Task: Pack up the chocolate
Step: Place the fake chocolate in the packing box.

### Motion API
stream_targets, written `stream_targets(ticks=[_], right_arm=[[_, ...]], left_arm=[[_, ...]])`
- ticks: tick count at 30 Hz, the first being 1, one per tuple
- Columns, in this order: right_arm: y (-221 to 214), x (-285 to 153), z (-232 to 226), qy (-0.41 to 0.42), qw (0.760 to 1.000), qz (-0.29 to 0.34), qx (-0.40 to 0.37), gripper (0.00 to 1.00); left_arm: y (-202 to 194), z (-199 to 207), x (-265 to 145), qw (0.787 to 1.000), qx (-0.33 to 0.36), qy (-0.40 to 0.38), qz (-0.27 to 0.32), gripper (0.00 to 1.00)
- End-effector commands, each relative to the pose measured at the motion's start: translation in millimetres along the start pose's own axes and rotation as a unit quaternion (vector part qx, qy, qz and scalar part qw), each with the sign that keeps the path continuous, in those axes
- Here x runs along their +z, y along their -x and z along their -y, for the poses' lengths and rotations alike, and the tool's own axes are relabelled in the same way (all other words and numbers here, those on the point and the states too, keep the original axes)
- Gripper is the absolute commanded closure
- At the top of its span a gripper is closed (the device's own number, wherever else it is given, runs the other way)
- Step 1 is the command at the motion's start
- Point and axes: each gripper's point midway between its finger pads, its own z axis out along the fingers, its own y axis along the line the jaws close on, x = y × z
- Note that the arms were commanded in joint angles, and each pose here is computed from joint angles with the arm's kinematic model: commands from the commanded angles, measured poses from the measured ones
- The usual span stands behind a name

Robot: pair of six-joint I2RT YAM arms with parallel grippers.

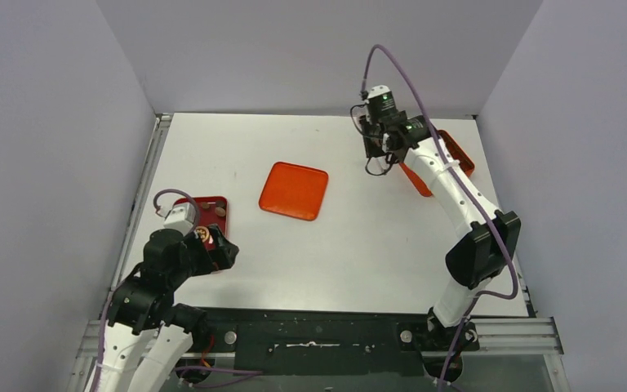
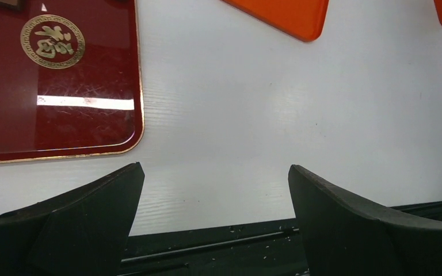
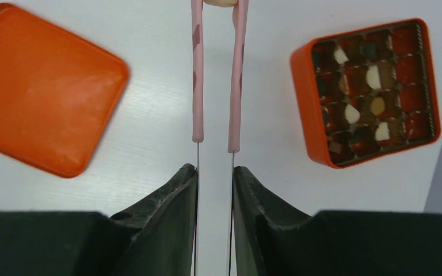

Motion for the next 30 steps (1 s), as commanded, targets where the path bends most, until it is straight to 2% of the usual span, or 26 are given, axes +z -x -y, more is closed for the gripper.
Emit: stream_targets(ticks=[1,7,14,23,30], right_arm=[[19.5,-29.7,79.0,-0.085,0.993,0.036,0.070,0.74],[-8.7,-23.8,163.2,-0.148,0.978,0.004,0.144,0.74],[-57.3,-12.6,229.7,-0.204,0.958,-0.059,0.194,0.74],[-91.6,15.4,262.1,-0.194,0.948,-0.102,0.230,0.72],[-110.9,24.0,262.7,-0.192,0.944,-0.130,0.235,0.72]], left_arm=[[10.1,29.5,8.0,0.997,0.032,-0.068,-0.008,0.03],[3.1,26.0,15.4,0.997,0.046,-0.058,-0.036,0.03],[6.2,26.0,10.8,0.997,0.048,-0.064,-0.017,0.03],[7.6,24.6,7.8,0.997,0.047,-0.061,-0.010,0.03],[9.8,22.4,6.8,0.997,0.044,-0.056,0.000,0.03]])
